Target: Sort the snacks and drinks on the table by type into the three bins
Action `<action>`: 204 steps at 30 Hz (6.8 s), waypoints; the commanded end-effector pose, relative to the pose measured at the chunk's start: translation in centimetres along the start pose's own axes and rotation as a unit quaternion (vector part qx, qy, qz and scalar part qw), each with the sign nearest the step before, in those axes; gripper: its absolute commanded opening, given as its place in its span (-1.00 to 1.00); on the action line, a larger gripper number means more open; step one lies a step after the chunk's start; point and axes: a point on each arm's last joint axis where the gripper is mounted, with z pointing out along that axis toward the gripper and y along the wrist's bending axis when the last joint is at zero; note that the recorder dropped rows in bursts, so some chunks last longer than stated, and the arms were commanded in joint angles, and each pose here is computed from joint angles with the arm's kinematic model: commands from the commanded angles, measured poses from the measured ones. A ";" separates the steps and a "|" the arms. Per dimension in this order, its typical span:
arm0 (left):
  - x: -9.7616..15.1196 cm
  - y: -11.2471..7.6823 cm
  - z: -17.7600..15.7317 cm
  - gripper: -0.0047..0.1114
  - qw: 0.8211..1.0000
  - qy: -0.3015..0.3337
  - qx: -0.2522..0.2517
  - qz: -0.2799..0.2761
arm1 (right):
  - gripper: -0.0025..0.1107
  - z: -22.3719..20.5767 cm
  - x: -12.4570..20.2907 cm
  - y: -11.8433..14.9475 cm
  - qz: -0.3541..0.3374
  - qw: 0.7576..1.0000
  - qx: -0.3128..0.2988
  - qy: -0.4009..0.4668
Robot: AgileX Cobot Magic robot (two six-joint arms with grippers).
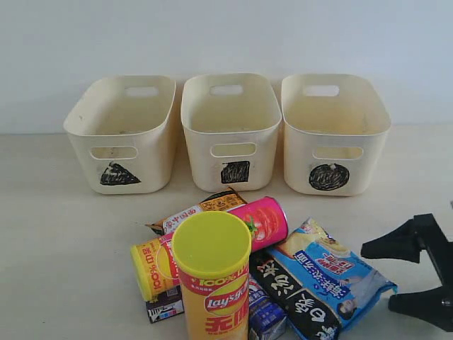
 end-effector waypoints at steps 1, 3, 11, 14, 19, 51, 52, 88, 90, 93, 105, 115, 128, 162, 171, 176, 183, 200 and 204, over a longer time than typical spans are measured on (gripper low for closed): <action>-0.3 0.0 -0.1 -0.85 1.000 -0.011 0.002 -0.001 | 0.60 2.8 1.0 -0.3 -0.040 0.997 0.061 0.034; -0.3 0.0 -0.1 -0.85 1.000 -0.011 0.002 -0.001 | 0.60 4.3 1.5 -0.1 -0.054 0.995 0.065 0.047; -0.3 0.0 -0.1 -0.85 1.000 -0.011 0.002 -0.001 | 0.58 6.5 0.1 1.3 -0.091 0.993 0.076 0.012; -0.3 0.0 -0.1 -0.85 1.000 -0.011 0.002 -0.001 | 0.40 6.6 -0.4 1.4 -0.095 0.992 0.081 -0.001; -0.3 0.0 -0.1 -0.85 1.000 -0.011 0.002 -0.001 | -0.19 6.6 -0.6 1.2 -0.107 0.990 0.096 -0.013; -0.3 0.0 -0.1 -0.85 1.000 -0.011 0.002 -0.001 | -0.96 1.6 0.7 10.4 -0.225 0.971 -0.052 -0.058; -0.3 0.0 -0.1 -0.85 1.000 -0.011 0.002 -0.001 | -0.96 1.3 0.8 10.7 -0.227 0.971 -0.054 -0.061; -0.3 0.0 -0.1 -0.85 1.000 -0.011 0.002 -0.001 | -0.96 -9.0 -4.9 22.3 -0.352 0.852 0.102 -0.374; -0.3 0.0 -0.1 -0.85 1.000 -0.011 0.002 -0.001 | -0.96 -8.8 -5.8 22.4 -0.350 0.852 0.105 -0.375; -0.3 0.0 -0.1 -0.85 1.000 -0.011 0.002 -0.001 | -0.96 -7.7 -7.6 22.6 -0.352 0.858 0.099 -0.362; -0.3 0.0 -0.1 -0.85 1.000 -0.011 0.002 -0.001 | -0.96 -2.9 -15.9 22.0 -0.291 0.888 0.079 -0.349; -0.3 0.0 -0.1 -0.85 1.000 -0.011 0.002 -0.001 | -0.96 0.5 -18.6 23.3 -0.298 0.884 0.067 -0.354; -0.3 0.0 -0.1 -0.85 1.000 -0.011 0.002 -0.001 | 0.28 2.2 -19.4 21.6 -0.294 0.890 0.082 -0.339; -0.3 0.0 -0.1 -0.85 1.000 -0.011 0.002 -0.001 | -0.96 -3.7 -9.6 22.4 -0.384 0.887 0.256 -0.010; -0.3 0.0 -0.1 -0.85 1.000 -0.011 0.002 -0.001 | -0.96 -6.3 -4.0 21.9 -0.356 0.903 0.216 -0.107; -0.3 0.0 -0.1 -0.85 1.000 -0.011 0.002 -0.001 | -0.96 -8.3 0.2 21.5 -0.344 0.906 0.181 -0.166; -0.3 0.0 -0.1 -0.85 1.000 -0.011 0.002 -0.001 | -0.96 -11.5 6.0 20.3 -0.359 0.878 0.152 -0.276; -0.3 0.0 -0.1 -0.85 1.000 -0.011 0.002 -0.001 | -0.96 -16.0 17.7 15.0 -0.453 0.752 0.085 -0.471; -0.3 0.0 -0.1 -0.85 1.000 -0.011 0.002 -0.001 | -0.96 -15.6 18.4 13.3 -0.456 0.733 0.083 -0.498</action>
